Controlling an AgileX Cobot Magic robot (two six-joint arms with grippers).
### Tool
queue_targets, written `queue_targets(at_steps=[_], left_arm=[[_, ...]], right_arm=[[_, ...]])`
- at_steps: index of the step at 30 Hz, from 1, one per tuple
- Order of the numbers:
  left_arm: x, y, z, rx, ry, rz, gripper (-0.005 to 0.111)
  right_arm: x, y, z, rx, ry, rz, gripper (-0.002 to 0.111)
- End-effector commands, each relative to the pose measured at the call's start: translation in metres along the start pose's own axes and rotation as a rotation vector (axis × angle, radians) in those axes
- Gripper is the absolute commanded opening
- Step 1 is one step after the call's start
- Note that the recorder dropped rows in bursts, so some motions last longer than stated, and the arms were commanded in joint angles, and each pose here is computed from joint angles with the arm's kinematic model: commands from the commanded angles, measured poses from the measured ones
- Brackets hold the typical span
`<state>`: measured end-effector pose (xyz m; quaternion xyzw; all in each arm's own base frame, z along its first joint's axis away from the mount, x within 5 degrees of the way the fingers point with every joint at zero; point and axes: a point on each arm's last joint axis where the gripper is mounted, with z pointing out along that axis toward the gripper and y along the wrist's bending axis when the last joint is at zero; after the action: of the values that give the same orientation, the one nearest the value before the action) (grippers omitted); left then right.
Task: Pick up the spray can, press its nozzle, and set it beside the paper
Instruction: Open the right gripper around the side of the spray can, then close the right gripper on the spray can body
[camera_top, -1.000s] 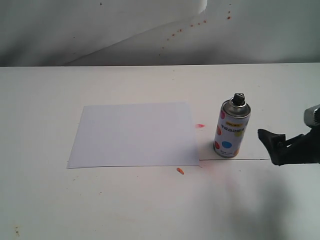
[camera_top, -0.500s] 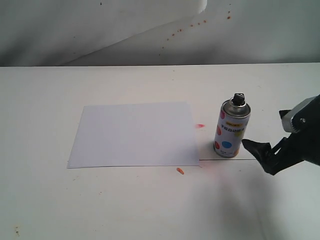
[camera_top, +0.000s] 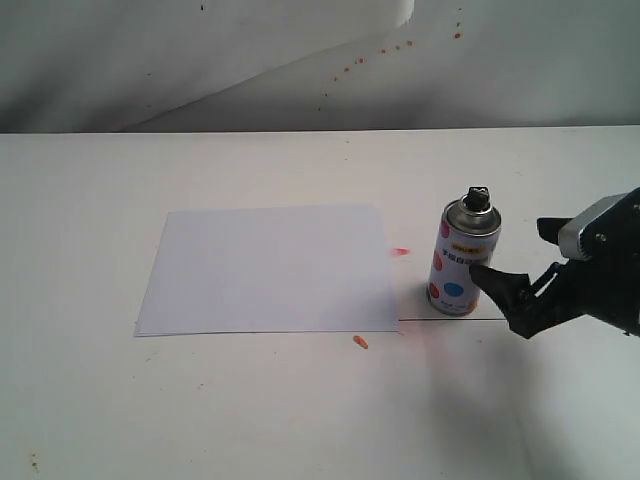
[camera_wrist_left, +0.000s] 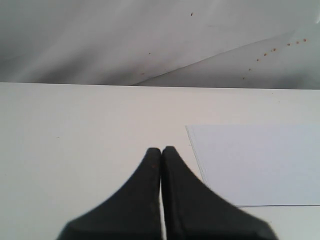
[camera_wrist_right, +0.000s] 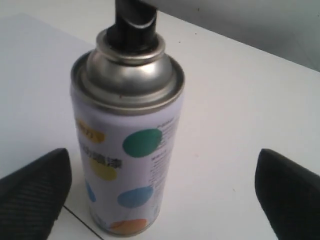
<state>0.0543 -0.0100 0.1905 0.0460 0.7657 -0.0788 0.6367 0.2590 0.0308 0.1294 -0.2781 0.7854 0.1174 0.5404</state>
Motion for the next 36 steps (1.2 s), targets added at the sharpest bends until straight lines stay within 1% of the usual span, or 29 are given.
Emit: queue_targets(at_steps=[1,2,5,10,15,19,36], left_arm=[[0.001,0.0,0.0,0.005,0.001,0.002,0.001],[0.001,0.0,0.0,0.005,0.001,0.002,0.001],[0.001,0.0,0.0,0.005,0.001,0.002,0.001],[0.001,0.0,0.0,0.005,0.001,0.002,0.001],[0.001,0.0,0.0,0.005,0.001,0.002,0.001],[0.001,0.0,0.0,0.005,0.001,0.002,0.001],[0.001,0.0,0.0,0.005,0.001,0.002,0.001]], right_arm=[[-0.001,-0.001,0.014,-0.095,-0.021,-0.006,0.088],[-0.001,-0.003,0.021,-0.122,-0.024,0.007,0.088],[0.001,-0.009,0.032,-0.136,-0.026,0.036,0.088],[0.0,-0.01,0.048,-0.254,-0.049,0.023,0.088],[0.008,-0.013,0.061,-0.295,-0.039,0.042,0.088],[0.009,-0.014,0.068,-0.343,-0.077,0.029,0.088],[0.012,-0.015,0.072,-0.338,-0.074,0.04,0.088]])
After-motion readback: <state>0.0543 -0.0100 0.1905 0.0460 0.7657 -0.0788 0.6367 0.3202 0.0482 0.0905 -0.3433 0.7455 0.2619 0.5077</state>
